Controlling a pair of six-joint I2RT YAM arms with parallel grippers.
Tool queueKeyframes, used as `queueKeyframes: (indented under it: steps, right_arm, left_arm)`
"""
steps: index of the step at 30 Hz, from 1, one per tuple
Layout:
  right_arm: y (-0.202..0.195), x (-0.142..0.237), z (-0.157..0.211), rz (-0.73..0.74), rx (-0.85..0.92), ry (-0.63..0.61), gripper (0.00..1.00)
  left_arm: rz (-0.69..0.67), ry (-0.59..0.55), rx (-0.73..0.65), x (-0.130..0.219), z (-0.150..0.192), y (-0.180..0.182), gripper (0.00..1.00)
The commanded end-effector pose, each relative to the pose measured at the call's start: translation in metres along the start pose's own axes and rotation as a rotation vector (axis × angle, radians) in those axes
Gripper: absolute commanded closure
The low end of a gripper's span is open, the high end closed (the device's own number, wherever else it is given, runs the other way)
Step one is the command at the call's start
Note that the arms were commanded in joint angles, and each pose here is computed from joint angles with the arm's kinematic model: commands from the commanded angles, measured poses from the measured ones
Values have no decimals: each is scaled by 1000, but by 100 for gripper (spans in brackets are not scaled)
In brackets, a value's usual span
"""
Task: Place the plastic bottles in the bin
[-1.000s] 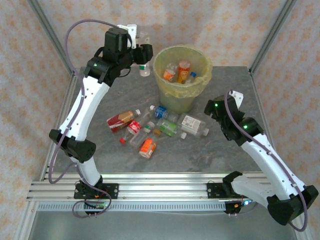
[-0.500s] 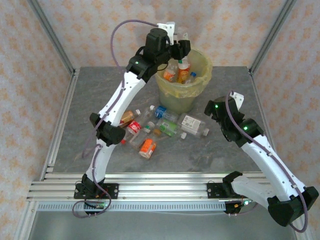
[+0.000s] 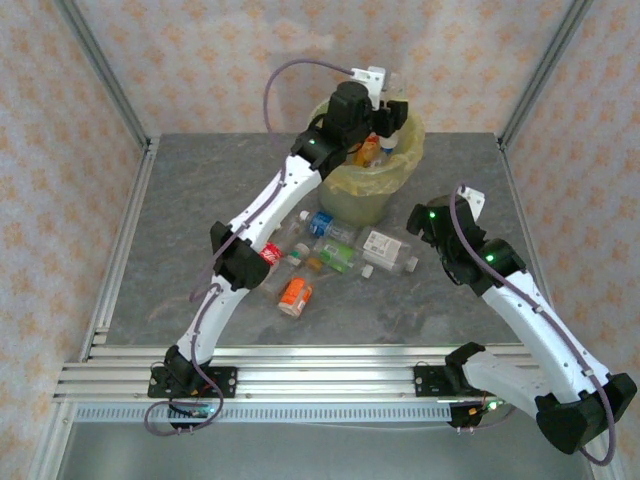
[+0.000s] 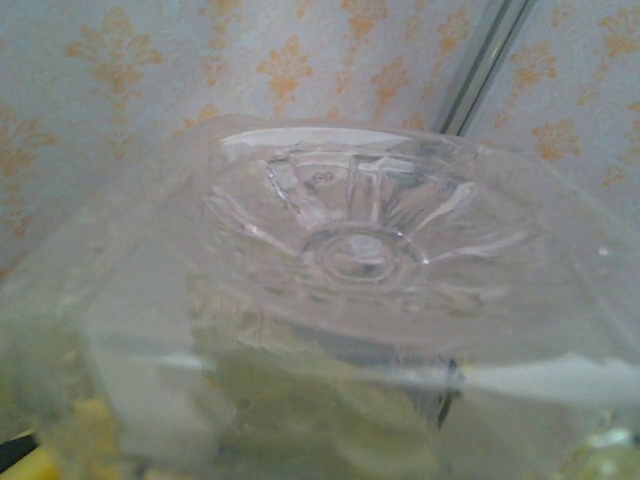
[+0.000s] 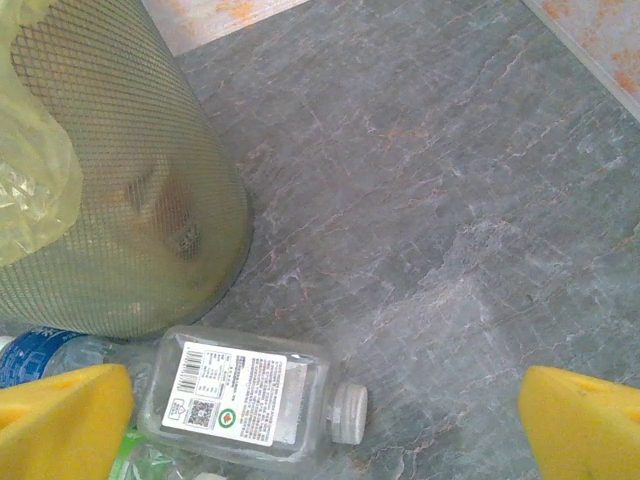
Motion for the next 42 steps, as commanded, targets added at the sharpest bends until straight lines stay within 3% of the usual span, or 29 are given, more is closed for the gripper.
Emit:
queueKeyframes:
  steps: [1, 12, 18, 35, 42]
  right_arm:
    - [-2, -1, 1, -5, -19, -2, 1]
    - [-1, -4, 3, -8, -2, 6, 1]
    - [0, -6, 4, -3, 5, 14, 1]
    - [4, -10, 4, -11, 7, 27, 1]
    - [6, -10, 6, -27, 23, 62, 1]
  left_arm:
    - [-68, -144, -43, -3, -17, 4, 55]
    - [-131, -181, -51, -27, 11, 13, 53]
    - [-122, -140, -17, -30, 19, 13, 18]
    - [-142, -125, -7, -6, -6, 11, 19]
    - [-136, -149, 20, 27, -42, 5, 18]
Point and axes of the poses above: each hand's point on the last joint's axis, 136 mm out from that joint toward the fingers, its own x axis back along the fingers, its own y axis along the line the jaws close on, z = x × y, the point moved 10 cm from there along x, back along the fingers, and after that the axes turned 6 degrees about -x, right-handed, at the moved point
